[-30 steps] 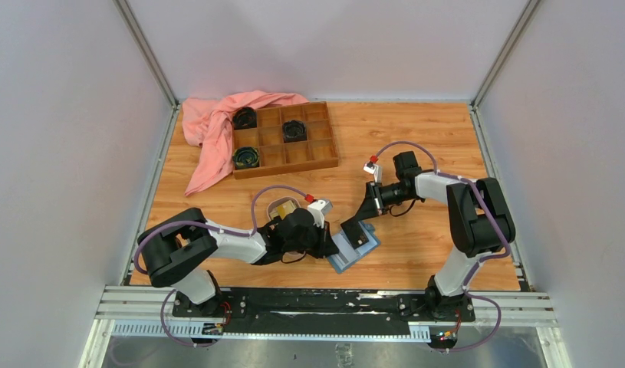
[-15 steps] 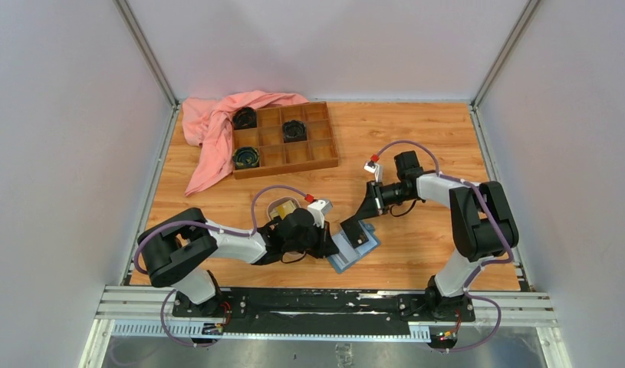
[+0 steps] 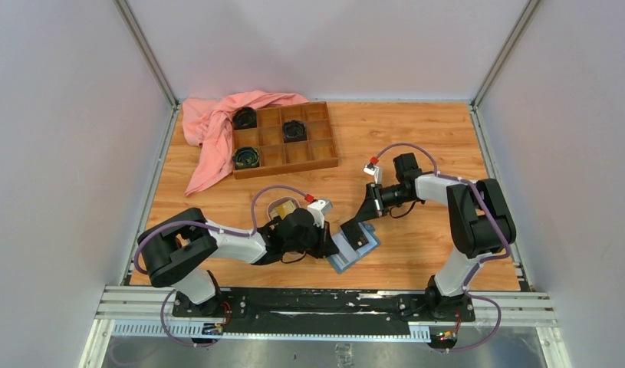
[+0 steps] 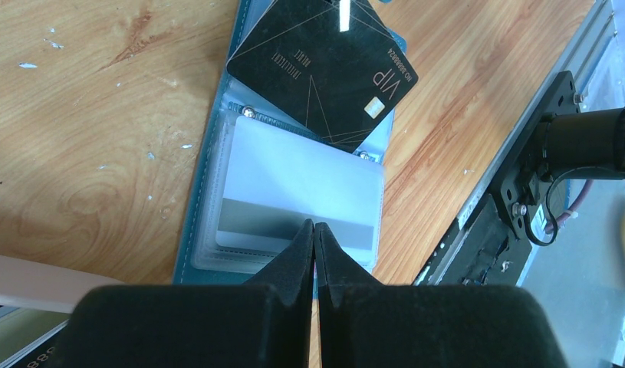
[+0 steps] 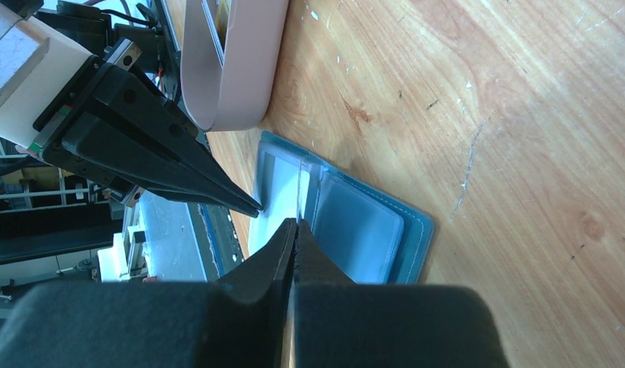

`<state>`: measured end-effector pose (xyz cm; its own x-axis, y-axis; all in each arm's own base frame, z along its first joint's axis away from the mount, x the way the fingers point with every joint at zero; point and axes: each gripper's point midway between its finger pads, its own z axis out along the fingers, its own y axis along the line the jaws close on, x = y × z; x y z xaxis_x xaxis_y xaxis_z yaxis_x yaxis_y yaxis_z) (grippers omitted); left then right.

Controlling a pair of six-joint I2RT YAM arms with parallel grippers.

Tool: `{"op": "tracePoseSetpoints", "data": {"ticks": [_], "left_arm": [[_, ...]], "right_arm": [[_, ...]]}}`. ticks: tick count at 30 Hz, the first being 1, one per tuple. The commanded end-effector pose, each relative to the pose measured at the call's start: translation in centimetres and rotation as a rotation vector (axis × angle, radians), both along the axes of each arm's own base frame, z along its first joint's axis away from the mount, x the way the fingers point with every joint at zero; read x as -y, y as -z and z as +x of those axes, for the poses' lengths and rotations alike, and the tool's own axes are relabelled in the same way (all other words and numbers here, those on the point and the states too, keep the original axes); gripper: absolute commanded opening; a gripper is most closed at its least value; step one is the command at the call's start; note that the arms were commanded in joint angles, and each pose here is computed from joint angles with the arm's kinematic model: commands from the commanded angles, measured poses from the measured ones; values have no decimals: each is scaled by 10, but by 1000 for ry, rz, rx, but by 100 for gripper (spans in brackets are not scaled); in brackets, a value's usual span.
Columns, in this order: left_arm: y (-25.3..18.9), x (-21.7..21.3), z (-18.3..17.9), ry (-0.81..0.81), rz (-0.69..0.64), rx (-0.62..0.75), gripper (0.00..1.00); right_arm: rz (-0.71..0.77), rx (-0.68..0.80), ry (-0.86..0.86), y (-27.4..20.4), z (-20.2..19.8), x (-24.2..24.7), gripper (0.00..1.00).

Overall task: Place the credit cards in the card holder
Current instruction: Insert the credit card into the card holder.

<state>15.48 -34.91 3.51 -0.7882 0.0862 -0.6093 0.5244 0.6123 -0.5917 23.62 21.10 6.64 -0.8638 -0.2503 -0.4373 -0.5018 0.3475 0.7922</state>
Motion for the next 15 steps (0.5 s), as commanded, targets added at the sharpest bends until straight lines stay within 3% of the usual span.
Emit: {"op": "tracePoseSetpoints", "data": {"ticks": [1,15], "left_arm": [[23,-19,-4,-18,108,-13,0],[23,-17,-4,-12,108,-16,0]], "right_arm": [[-10,-41,-14,9,-11,-2,0],[38,35,14,-16,-4,1,0]]}}
